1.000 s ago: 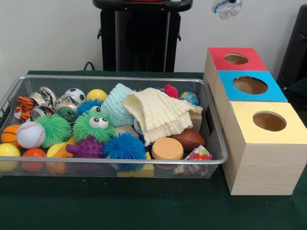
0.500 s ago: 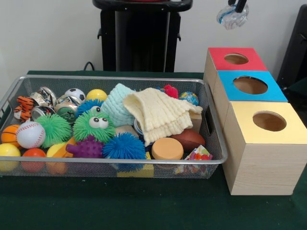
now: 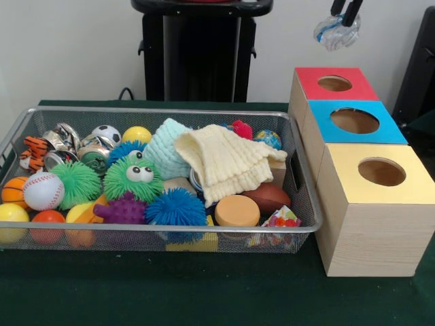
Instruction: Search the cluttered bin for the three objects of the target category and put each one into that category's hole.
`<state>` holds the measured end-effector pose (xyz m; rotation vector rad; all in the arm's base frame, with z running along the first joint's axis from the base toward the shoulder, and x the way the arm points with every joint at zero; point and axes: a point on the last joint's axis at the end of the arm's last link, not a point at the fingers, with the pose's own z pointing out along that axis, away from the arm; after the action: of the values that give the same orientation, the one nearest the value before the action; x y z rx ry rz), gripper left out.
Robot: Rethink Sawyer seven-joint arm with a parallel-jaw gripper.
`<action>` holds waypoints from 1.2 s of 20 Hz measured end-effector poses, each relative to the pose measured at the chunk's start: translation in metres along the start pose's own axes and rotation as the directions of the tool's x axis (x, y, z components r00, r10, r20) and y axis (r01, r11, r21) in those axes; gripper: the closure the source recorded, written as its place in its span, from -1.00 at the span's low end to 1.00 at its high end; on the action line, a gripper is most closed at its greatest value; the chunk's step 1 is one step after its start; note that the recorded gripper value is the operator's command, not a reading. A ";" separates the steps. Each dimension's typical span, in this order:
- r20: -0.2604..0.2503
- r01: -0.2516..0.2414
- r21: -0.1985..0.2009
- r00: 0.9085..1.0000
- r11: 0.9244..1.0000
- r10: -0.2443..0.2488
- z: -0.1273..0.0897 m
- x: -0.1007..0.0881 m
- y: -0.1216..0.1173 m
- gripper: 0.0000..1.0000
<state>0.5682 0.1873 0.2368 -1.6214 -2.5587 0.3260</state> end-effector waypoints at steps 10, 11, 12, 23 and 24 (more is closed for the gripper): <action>-0.001 0.038 0.019 0.999 0.999 -0.038 -0.011 0.008 0.025 1.00; 0.001 0.040 0.017 0.999 0.999 -0.040 -0.011 0.009 0.027 1.00; 0.005 0.043 0.015 0.999 0.999 -0.043 -0.012 0.009 0.029 1.00; 0.020 0.063 0.010 0.998 0.998 -0.063 -0.014 0.010 0.048 1.00; 0.021 0.063 0.008 0.998 0.998 -0.063 -0.015 0.010 0.049 1.00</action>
<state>0.6096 0.2185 0.2395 -1.5388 -2.6150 0.3487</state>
